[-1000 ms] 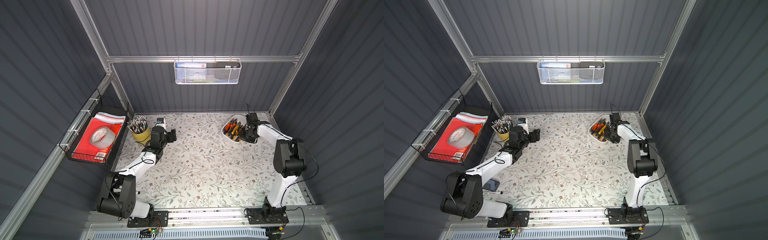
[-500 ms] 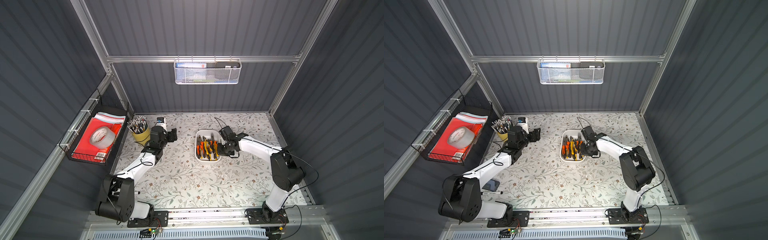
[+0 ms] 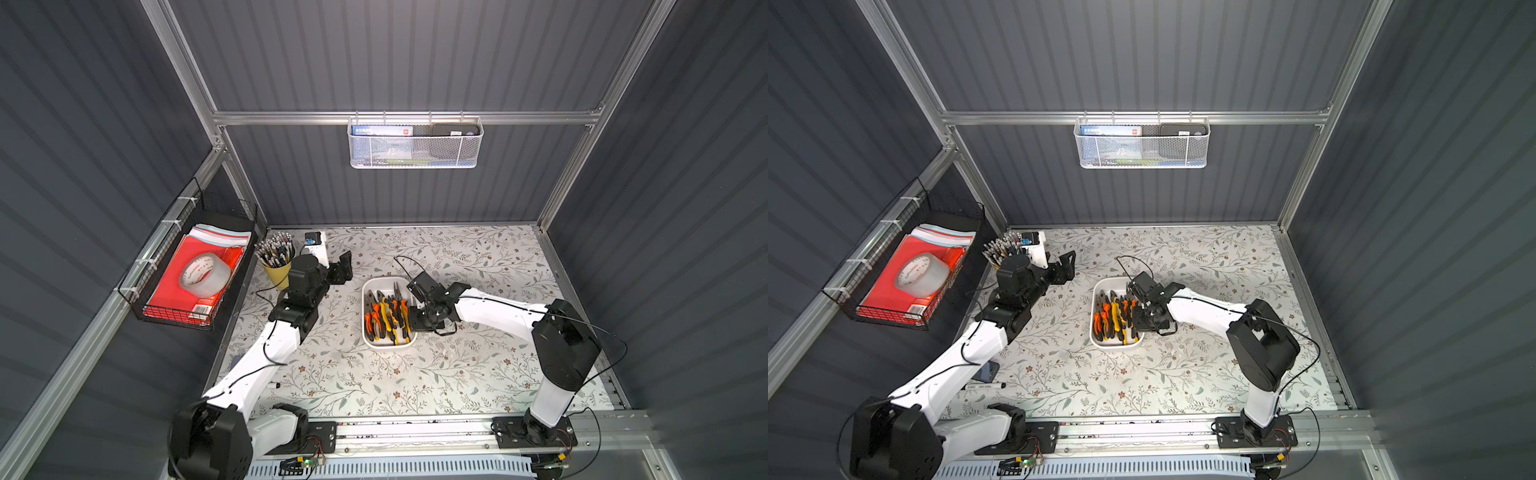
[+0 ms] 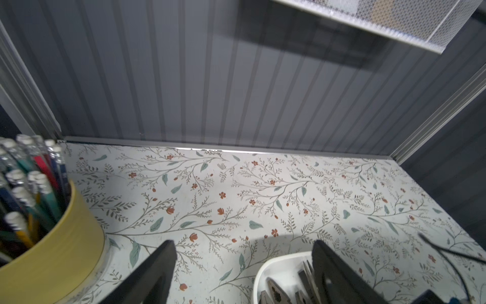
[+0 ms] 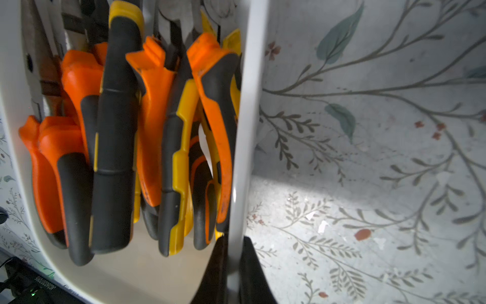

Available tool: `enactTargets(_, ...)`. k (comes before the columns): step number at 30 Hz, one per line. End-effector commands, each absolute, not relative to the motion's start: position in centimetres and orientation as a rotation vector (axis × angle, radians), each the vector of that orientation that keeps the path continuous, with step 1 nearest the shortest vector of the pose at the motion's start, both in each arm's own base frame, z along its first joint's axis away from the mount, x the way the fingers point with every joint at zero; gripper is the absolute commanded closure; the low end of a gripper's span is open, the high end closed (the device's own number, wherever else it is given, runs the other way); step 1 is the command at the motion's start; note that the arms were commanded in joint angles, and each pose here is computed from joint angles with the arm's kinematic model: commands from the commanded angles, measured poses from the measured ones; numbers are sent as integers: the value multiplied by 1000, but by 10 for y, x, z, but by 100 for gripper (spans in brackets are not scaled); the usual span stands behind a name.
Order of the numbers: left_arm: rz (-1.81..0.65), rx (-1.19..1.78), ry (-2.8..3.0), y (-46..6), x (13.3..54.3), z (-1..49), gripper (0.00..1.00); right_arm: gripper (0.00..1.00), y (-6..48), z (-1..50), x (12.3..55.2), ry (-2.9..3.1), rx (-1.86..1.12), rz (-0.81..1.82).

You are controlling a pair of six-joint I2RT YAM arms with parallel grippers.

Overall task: Take the pliers out of the storage box
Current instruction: Move the storage box to the center of the board.

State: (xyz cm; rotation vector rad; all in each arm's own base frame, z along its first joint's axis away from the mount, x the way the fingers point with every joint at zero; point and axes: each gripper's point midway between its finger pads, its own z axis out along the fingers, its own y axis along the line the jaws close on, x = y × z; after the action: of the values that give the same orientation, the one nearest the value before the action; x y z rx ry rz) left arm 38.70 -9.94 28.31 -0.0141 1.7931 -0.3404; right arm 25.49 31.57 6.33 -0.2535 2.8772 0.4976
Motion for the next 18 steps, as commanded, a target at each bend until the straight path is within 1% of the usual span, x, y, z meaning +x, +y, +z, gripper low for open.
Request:
enactTargets(1, -355, -57, 1794, -93, 373, 283, 15, 100, 313, 46, 212, 3001, -296, 462)
enactTargets(3, -372, -69, 1808, -93, 366, 279, 14, 100, 316, 50, 205, 2997, -294, 472)
enactTargets(4, -384, -72, 1813, -93, 362, 278, 13, 94, 317, 53, 203, 2991, -289, 476)
enactTargets(8, -414, -102, 1819, -90, 349, 278, 11, 67, 319, 70, 194, 2960, -293, 459)
enactTargets(9, -417, -107, 1818, -89, 346, 279, 11, 63, 319, 75, 193, 2954, -291, 459)
enactTargets(11, -417, -121, 1821, -86, 340, 276, 10, 59, 320, 82, 187, 2959, -298, 468)
enactTargets(14, -417, -129, 1824, -84, 332, 274, 10, 58, 316, 93, 179, 2959, -304, 449)
enactTargets(18, -412, -137, 1826, -81, 327, 274, 9, 55, 321, 124, 184, 2884, -298, 470)
